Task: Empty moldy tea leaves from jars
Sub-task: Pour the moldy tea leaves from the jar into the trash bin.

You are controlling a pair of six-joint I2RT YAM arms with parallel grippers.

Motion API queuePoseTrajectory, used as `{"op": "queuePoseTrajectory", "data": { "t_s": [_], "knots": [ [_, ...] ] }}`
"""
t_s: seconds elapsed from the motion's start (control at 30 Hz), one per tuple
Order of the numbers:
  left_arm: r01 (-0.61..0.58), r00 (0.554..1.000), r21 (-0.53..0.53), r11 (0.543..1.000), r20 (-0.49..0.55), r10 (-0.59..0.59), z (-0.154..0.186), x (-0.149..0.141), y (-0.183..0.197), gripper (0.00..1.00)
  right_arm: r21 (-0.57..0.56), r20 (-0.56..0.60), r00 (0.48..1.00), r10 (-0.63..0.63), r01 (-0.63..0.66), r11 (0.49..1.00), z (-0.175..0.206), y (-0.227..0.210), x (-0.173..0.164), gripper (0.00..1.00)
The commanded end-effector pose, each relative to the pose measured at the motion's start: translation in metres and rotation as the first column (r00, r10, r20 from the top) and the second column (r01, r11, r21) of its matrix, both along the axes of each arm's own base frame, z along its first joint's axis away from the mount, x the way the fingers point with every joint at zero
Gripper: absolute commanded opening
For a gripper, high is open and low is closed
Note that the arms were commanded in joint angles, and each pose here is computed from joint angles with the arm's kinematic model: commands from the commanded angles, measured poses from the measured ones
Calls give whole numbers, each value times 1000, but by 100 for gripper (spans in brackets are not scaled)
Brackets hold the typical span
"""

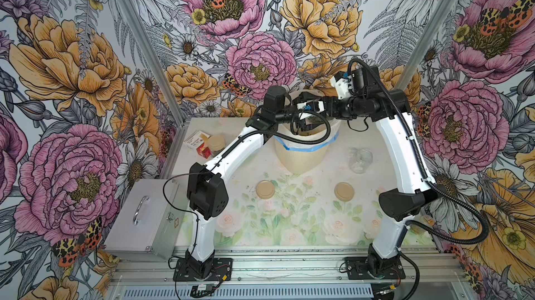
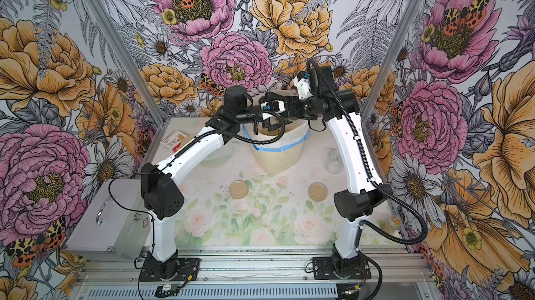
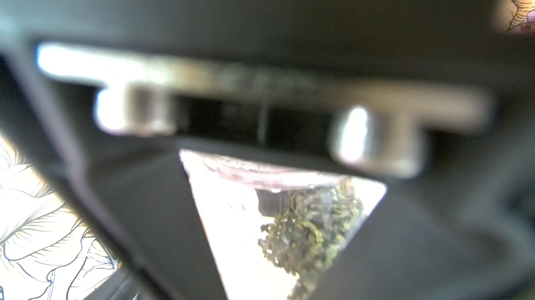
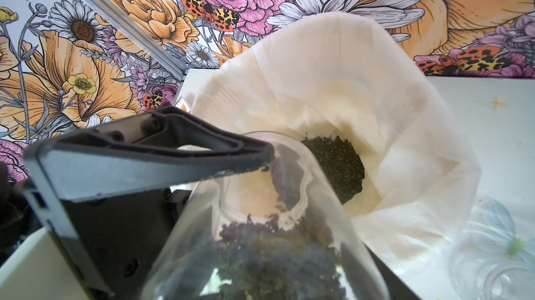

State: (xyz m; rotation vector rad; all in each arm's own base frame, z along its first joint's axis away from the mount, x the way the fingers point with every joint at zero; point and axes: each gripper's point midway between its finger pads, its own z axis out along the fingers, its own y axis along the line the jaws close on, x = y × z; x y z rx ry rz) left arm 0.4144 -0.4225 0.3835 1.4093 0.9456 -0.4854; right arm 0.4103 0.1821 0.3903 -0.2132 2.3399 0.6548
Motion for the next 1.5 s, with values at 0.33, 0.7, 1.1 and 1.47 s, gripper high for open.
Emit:
{"op": "queuePoseTrajectory", "data": {
  "t_s": [0.33,0.7,1.1,1.47],
  "knots": [
    [-19,998,0,1000,-56,19,-16,13,-4,99,129,90,992,89,-101,987,41,22,-11,48],
    [-84,996,30,996,-33,85,-21,24,-3,83,168,59,995,86,-95,981,41,25,-13,46],
    [-87,996,-38,995,-34,86,-10,27,4,69,166,54,995,83,-91,982,42,23,-18,67],
    [-91,996,-89,992,-31,88,2,26,13,67,151,37,997,66,-71,986,35,21,-16,85]
  ]
}}
